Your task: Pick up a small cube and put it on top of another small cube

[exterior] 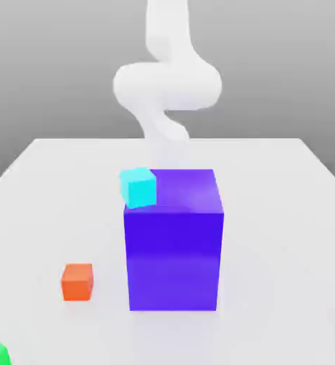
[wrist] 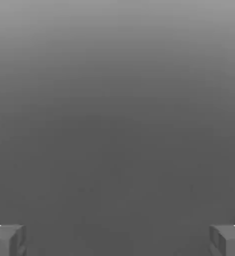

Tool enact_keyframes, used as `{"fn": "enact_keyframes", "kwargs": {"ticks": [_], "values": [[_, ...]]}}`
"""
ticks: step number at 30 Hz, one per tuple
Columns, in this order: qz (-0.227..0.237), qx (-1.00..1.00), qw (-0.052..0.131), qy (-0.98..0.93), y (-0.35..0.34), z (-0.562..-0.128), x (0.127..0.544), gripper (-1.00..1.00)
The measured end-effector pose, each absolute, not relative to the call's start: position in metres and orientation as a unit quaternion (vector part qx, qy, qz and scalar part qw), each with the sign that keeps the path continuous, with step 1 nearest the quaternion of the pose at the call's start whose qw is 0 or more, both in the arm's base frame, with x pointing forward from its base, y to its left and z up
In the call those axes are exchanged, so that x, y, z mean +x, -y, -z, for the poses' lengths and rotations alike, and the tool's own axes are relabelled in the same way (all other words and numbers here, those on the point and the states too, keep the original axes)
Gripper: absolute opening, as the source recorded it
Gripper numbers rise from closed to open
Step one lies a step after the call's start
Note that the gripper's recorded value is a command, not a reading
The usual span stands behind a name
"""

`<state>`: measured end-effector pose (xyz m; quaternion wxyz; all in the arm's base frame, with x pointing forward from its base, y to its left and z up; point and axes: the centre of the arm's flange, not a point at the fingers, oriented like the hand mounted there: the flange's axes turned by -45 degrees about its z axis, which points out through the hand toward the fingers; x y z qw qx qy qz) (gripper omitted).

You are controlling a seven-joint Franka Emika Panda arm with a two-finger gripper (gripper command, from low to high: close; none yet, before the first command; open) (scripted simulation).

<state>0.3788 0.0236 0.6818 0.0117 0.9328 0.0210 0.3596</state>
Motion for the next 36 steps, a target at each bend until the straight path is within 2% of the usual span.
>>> {"fn": "enact_keyframes", "kwargs": {"ticks": [8, 15, 23, 30, 34, 35, 36], "values": [[-0.263, 0.956, 0.045, -0.124, -0.108, -0.568, 0.458, 0.00], [-0.181, 0.957, 0.053, -0.221, -0.186, -0.454, 0.487, 0.00], [-0.089, 0.936, 0.039, -0.338, -0.277, -0.318, 0.469, 0.00], [-0.010, 0.905, 0.006, -0.426, -0.341, -0.205, 0.416, 0.00], [-0.001, 0.900, 0.000, -0.435, -0.349, -0.146, 0.408, 0.00], [-0.001, 0.900, 0.000, -0.436, -0.348, -0.134, 0.408, -1.00], [-0.001, 0.900, 0.000, -0.436, -0.348, -0.134, 0.408, -1.00]]}}
